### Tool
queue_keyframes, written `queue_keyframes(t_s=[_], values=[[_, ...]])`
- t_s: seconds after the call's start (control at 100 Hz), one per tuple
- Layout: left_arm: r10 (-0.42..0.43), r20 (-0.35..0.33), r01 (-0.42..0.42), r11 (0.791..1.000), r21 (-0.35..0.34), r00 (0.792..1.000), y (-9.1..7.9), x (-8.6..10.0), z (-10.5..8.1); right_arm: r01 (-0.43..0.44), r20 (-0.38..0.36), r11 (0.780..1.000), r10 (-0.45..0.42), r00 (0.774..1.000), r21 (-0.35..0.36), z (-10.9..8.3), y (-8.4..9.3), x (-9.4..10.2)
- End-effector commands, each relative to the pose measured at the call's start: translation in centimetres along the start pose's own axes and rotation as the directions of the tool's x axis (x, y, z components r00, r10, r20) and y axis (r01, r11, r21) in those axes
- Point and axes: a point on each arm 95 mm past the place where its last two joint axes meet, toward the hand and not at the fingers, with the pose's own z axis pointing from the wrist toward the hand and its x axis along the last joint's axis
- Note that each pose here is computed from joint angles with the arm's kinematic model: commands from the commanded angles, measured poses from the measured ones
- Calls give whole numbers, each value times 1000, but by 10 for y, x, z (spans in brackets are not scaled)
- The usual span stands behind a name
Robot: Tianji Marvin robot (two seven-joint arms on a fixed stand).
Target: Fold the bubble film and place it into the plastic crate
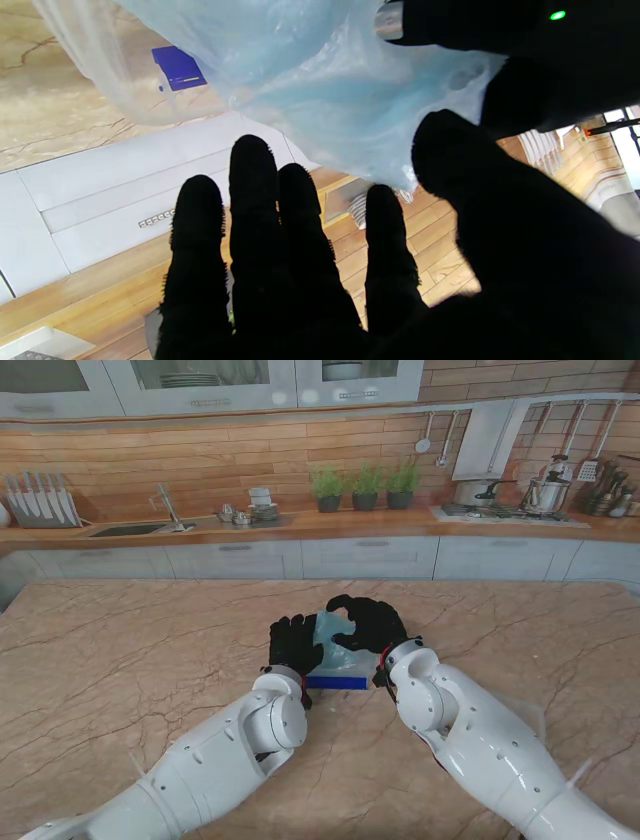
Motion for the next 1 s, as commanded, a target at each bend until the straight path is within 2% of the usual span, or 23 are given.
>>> queue_keyframes(t_s=[0.0,0.24,0.56,0.86,0.99], values=[[-5,-3,5,1000,-9,1000,4,0,-3,-22,0,1000,22,1000,-5,6,-1,7],[-11,-16,11,1000,-10,1000,5,-2,-4,-30,10,999,30,999,-16,24,-12,3],[-10,-63,11,1000,16,998,-3,-8,-10,-29,42,999,28,999,37,38,-27,0],[-48,-124,52,998,34,991,-21,-11,-30,-25,74,995,18,997,94,46,-41,-1],[-87,-128,93,995,44,988,-32,-12,-43,-19,96,993,7,995,116,48,-49,-2]])
